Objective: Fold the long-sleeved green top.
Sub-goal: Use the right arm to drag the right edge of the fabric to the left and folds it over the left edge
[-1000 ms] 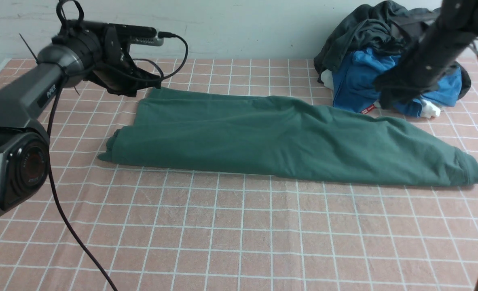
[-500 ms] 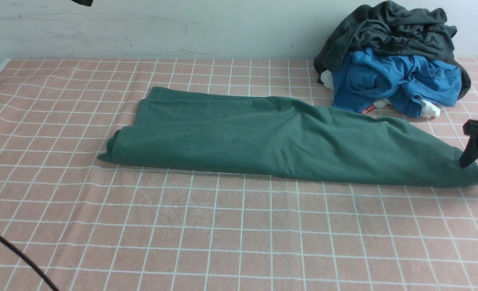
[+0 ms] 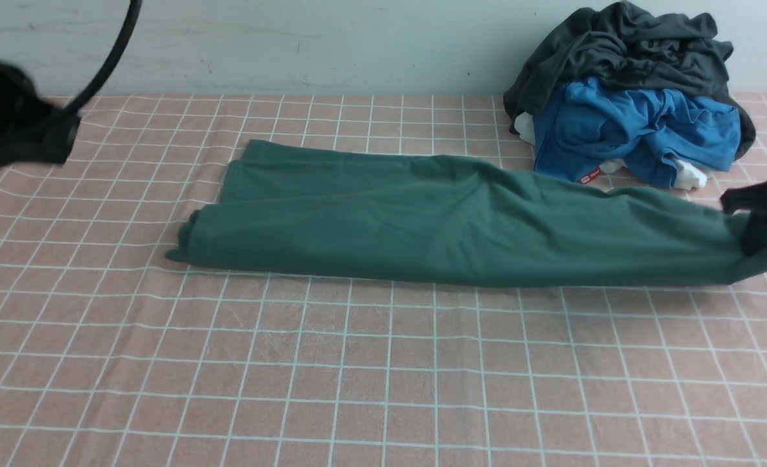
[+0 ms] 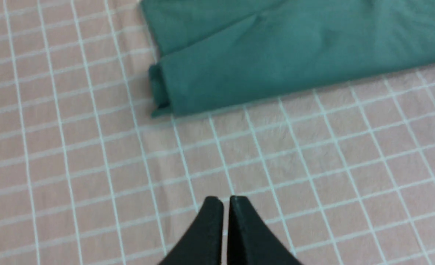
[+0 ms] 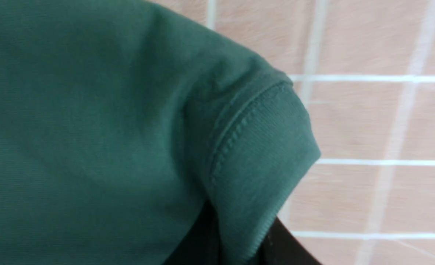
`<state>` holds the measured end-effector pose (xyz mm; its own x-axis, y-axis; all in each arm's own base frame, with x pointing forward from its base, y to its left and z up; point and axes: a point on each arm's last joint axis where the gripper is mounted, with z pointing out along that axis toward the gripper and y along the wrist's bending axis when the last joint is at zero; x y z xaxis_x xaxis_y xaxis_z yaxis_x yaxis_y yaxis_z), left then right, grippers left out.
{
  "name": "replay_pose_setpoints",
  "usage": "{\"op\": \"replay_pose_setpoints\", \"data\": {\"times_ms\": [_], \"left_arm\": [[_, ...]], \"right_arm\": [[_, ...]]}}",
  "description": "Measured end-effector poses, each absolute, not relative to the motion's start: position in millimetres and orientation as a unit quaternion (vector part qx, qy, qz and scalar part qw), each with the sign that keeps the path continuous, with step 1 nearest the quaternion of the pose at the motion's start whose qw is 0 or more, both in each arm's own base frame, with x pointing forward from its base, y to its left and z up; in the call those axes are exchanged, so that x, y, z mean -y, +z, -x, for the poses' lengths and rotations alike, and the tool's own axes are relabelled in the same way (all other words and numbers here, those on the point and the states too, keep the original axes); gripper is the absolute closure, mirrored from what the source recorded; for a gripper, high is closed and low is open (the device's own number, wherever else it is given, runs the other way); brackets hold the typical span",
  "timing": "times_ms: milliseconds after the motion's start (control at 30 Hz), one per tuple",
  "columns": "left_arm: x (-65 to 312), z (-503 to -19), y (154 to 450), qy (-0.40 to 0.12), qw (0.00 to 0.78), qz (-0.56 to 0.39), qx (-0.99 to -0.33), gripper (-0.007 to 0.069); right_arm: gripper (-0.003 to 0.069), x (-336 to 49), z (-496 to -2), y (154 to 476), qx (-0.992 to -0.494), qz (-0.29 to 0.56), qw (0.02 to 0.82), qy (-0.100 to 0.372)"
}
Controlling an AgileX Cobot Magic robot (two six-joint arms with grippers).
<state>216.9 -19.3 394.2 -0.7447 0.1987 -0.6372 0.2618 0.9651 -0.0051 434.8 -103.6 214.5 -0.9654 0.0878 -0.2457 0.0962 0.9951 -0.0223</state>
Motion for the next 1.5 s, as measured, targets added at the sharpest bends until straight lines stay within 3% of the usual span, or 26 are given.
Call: {"op": "replay_pose_setpoints", "data": {"times_ms": [67,100,133,200,333,400,433,467,500,600,667,700,733,767,833,933,1033,1067,1100,1133,1233,1333,1467,1500], "left_arm": [[13.5,-196.8,367.2,-0.042,0.305,-0.096,-0.947,0.0615],[13.1,-195.1,364.4,-0.042,0.301,-0.093,-0.948,0.0615],[10.7,-183.7,341.5,-0.042,0.278,-0.077,-0.957,0.0615],[9.9,-174.3,309.7,-0.045,0.242,-0.065,-0.967,0.0615],[9.7,-166.9,263.1,-0.051,0.223,-0.046,-0.973,0.0615],[10.6,-166.1,247.6,-0.059,0.235,-0.032,-0.97,0.0615],[11.1,-166.9,245.4,-0.063,0.244,-0.027,-0.967,0.0615],[11.4,-166.6,244.9,-0.065,0.243,-0.026,-0.968,0.0615],[13.0,-167.8,244.0,-0.077,0.253,-0.015,-0.964,0.0615],[16.2,-169.1,246.5,-0.099,0.264,0.0,-0.959,0.0615],[17.0,-168.9,247.1,-0.105,0.265,0.003,-0.958,0.0615],[17.7,-168.9,247.5,-0.11,0.266,0.005,-0.958,0.0615],[17.8,-168.9,247.5,-0.11,0.266,0.005,-0.958,0.0615],[18.0,-168.9,247.5,-0.111,0.266,0.005,-0.958,0.0615],[18.0,-168.7,247.4,-0.111,0.265,0.005,-0.958,0.0615],[18.1,-168.7,247.5,-0.112,0.265,0.006,-0.958,0.0615],[18.0,-168.6,247.4,-0.111,0.264,0.004,-0.958,0.0615],[18.0,-167.8,247.9,-0.11,0.265,0.0,-0.958,0.0615],[18.0,-167.7,248.1,-0.109,0.266,-0.002,-0.958,0.0615],[18.2,-164.3,251.5,-0.107,0.274,-0.015,-0.956,0.0615],[19.4,-156.4,260.6,-0.102,0.302,-0.038,-0.947,0.0615],[22.7,-143.4,275.8,-0.097,0.357,-0.066,-0.927,0.0615],[26.4,-125.9,286.1,-0.093,0.422,-0.096,-0.897,0.0615],[27.6,-116.6,287.1,-0.093,0.453,-0.104,-0.88,0.0615]], "right_arm": [[0.0596,121.8,-431.9,256.6,-0.983,-0.063,0.151,-0.078],[0.0596,122.5,-431.5,256.6,-0.983,-0.063,0.149,-0.082],[0.0596,132.5,-429.0,288.3,-0.974,-0.079,0.181,-0.113],[0.0596,132.3,-427.7,316.2,-0.965,-0.088,0.219,-0.118],[0.0596,93.5,-433.1,354.7,-0.954,-0.07,0.286,-0.049],[0.0596,39.9,-440.8,360.9,-0.953,-0.024,0.301,0.019],[0.0596,13.2,-443.4,359.4,-0.953,0.0,0.299,0.046],[0.0596,13.2,-443.4,359.4,-0.953,0.0,0.299,0.046],[0.0596,-31.9,-446.3,353.1,-0.953,0.041,0.289,0.085],[0.0596,-113.8,-449.0,332.4,-0.944,0.113,0.278,0.136],[0.0596,-143.6,-450.7,321.5,-0.938,0.135,0.284,0.149],[0.0596,-179.3,-452.7,305.2,-0.928,0.159,0.295,0.162],[0.0596,-183.4,-453.0,302.8,-0.927,0.161,0.296,0.164],[0.0594,-216.1,-454.1,281.3,-0.92,0.18,0.302,0.175],[0.0577,-240.8,-454.3,257.7,-0.917,0.194,0.298,0.181],[0.0484,-262.4,-454.8,227.6,-0.918,0.202,0.286,0.187],[0.0323,-268.5,-453.5,219.2,-0.919,0.199,0.276,0.198],[0.0263,-269.0,-453.3,224.0,-0.917,0.198,0.28,0.203],[0.0253,-268.9,-453.2,224.0,-0.917,0.198,0.279,0.203],[0.0183,-268.8,-451.8,236.0,-0.914,0.205,0.283,0.205],[0.0138,-266.0,-448.1,260.4,-0.909,0.226,0.29,0.195],[0.0156,-259.8,-443.6,279.0,-0.91,0.244,0.292,0.167],[0.0299,-253.1,-445.2,271.4,-0.917,0.257,0.28,0.124],[0.0405,-254.8,-449.6,254.1,-0.922,0.252,0.267,0.119]]}}
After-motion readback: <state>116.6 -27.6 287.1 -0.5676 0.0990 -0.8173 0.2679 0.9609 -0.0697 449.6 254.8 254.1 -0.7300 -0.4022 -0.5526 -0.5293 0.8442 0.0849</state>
